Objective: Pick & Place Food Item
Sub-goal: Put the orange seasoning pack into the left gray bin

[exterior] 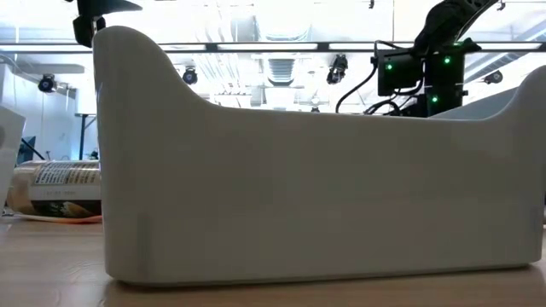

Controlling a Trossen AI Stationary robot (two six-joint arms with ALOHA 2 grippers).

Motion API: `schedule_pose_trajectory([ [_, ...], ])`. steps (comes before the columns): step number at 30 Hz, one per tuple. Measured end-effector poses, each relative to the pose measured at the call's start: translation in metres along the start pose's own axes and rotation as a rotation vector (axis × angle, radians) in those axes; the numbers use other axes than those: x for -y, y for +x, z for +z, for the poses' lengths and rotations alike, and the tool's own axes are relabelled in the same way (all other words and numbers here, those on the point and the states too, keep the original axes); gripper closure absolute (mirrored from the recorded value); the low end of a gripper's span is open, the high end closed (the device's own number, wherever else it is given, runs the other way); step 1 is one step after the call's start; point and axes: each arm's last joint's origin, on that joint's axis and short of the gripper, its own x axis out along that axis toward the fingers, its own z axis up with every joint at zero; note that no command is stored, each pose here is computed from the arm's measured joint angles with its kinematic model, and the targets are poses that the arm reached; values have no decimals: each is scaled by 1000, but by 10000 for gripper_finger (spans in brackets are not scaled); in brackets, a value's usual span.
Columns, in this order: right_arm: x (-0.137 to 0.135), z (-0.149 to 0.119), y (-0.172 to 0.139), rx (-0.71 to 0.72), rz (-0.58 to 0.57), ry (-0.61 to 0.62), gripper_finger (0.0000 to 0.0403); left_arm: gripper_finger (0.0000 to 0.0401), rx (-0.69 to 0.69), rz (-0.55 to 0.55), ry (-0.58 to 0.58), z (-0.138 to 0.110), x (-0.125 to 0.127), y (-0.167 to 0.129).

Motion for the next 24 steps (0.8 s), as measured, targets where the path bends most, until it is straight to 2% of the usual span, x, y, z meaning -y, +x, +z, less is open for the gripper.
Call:
schedule_pose_trajectory([
  [6,1,2,4,22,-77,-33,35,317,-1,-1,0,0,0,0],
  [13,-5,5,26,-57,-136,-82,35,317,-4,-4,0,0,0,0],
  [20,-7,14,44,-84,-145,-120,35,317,-8,-3,1,0,0,0],
  [24,-2,18,48,-109,-130,-100,35,316,-8,-4,1,0,0,0],
])
